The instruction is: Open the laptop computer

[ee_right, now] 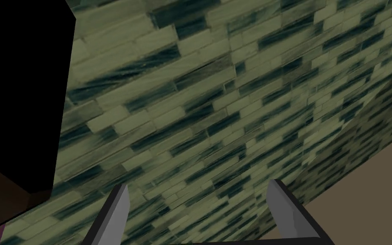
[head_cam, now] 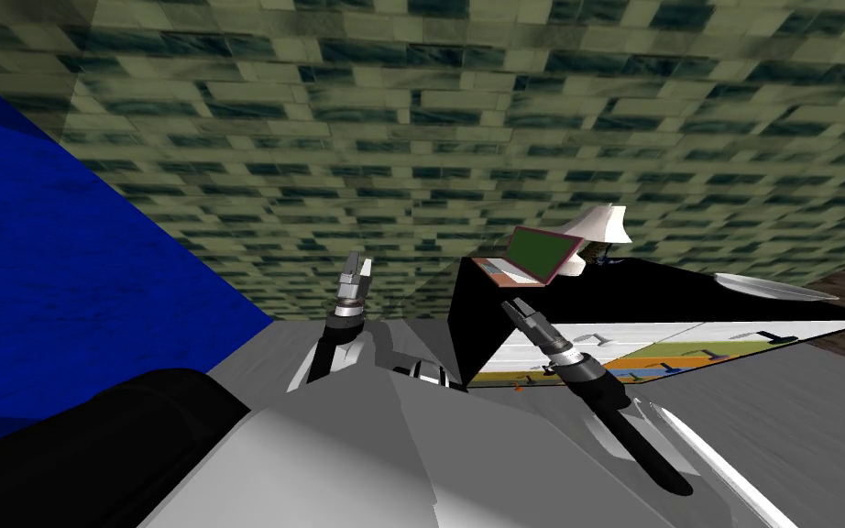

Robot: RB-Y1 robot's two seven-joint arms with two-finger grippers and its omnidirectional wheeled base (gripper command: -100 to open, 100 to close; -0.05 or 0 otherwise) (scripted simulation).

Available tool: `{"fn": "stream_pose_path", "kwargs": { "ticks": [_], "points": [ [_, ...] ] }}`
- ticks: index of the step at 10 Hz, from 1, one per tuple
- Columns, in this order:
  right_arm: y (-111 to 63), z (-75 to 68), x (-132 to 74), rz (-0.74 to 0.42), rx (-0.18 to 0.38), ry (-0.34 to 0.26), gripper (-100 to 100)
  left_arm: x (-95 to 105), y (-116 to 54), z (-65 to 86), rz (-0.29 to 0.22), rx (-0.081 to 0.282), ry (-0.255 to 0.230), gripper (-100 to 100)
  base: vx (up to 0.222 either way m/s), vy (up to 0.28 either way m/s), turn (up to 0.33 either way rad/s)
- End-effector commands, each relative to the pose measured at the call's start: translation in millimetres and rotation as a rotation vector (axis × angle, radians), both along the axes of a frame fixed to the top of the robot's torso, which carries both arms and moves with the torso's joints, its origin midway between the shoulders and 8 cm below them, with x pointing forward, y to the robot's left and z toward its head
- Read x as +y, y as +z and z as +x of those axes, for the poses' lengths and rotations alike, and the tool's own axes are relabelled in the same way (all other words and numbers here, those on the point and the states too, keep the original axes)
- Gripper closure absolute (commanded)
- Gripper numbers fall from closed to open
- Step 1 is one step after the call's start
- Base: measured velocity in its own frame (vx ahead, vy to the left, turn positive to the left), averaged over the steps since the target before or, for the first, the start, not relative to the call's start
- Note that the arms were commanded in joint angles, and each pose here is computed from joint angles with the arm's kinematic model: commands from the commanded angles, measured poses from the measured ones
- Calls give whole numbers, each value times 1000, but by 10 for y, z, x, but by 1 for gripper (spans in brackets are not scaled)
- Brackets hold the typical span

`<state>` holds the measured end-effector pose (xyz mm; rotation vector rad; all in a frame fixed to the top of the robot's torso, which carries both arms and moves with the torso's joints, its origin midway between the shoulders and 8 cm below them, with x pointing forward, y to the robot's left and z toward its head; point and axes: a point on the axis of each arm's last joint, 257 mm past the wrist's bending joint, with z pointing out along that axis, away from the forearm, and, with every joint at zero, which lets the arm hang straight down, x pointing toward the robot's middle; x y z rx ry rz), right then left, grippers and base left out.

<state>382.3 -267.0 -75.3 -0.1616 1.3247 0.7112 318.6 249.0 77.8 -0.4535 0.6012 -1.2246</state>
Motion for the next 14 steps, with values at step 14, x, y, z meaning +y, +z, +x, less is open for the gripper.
{"fn": "stream_pose_path", "kwargs": {
  "ticks": [14],
  "points": [
    [33, 417, -1903, -853, 21, -281, -100, 0, 0, 0, 0, 0, 0, 0, 59, 32, 16]
  ]
}}
